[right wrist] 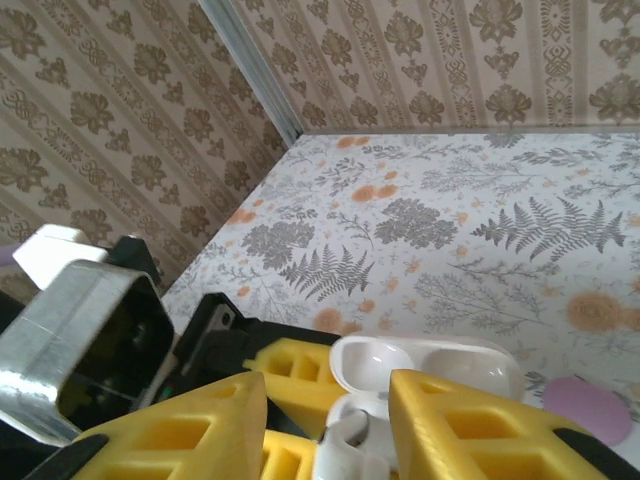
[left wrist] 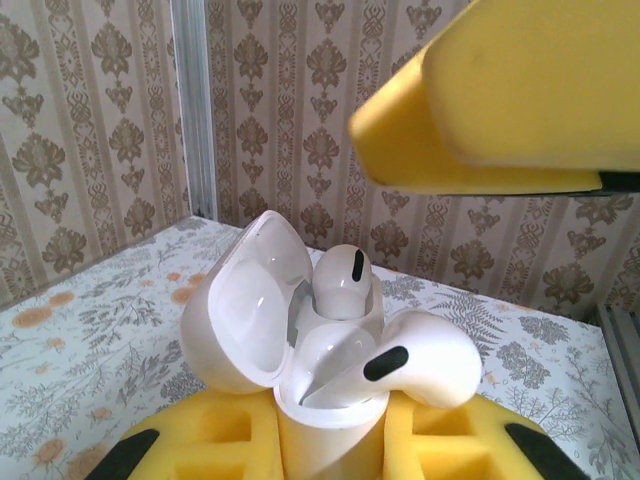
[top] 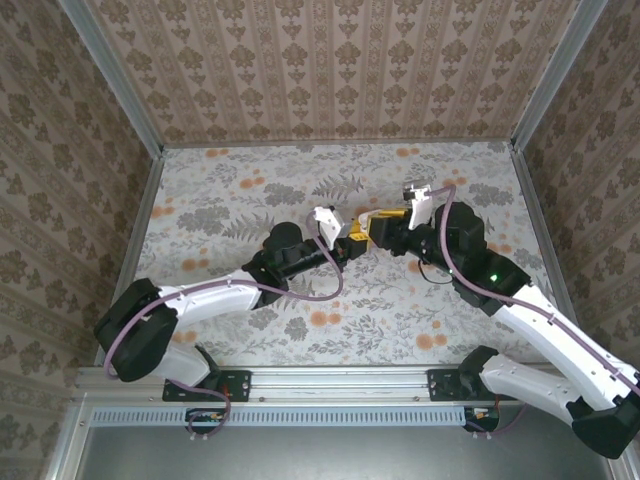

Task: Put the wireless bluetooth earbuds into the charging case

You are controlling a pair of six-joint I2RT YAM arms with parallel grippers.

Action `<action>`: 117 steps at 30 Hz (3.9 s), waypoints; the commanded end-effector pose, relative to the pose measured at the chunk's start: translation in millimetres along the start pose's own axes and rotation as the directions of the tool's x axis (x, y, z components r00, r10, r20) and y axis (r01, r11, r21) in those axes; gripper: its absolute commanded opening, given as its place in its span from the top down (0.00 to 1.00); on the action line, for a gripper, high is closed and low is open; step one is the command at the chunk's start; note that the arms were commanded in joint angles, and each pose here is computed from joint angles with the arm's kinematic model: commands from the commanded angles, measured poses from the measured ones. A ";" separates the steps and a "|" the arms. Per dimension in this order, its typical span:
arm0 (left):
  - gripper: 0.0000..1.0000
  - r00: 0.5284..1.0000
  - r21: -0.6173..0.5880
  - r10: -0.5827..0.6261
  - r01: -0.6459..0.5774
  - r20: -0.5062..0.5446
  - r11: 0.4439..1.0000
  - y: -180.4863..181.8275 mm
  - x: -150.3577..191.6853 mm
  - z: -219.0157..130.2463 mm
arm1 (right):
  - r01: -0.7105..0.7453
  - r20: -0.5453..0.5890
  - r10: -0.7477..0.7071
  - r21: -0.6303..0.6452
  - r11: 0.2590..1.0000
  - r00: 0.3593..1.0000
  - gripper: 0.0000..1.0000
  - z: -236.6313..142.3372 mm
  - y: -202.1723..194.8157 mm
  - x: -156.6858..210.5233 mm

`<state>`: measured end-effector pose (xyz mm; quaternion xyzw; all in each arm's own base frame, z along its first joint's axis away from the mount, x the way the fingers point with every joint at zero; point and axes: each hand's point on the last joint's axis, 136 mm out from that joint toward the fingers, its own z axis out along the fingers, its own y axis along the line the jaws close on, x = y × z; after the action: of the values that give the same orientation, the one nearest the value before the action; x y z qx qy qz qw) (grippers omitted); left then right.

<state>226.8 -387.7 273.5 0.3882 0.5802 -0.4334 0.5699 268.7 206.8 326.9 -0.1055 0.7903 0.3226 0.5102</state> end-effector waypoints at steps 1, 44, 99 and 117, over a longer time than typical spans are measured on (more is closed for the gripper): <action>0.84 0.998 0.011 0.047 -0.048 0.047 0.999 -3.2 -21.7 -4.9 | 0.036 -0.017 -0.036 -0.005 0.999 0.999 0.64 -13.9 2.7 -3.3; 0.84 0.999 0.028 0.027 -0.028 0.041 0.999 -5.0 -22.7 -4.8 | 0.046 -0.119 -0.053 -0.059 0.997 0.992 0.84 0.4 5.1 21.8; 0.84 0.997 0.051 0.065 -0.067 0.031 0.996 -9.4 -23.0 -3.3 | 0.140 -0.029 -0.140 -0.015 0.990 0.990 0.74 -18.1 7.2 -13.3; 0.84 0.983 0.209 0.179 -0.164 -0.051 0.964 -36.4 -13.0 -2.8 | -0.453 -0.150 0.462 0.095 0.887 0.874 0.43 -3.7 -77.5 -4.7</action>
<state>204.6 -395.1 270.4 0.4830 0.5479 -0.4225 0.5367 314.8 120.8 300.5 0.0696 0.8452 0.3220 0.4208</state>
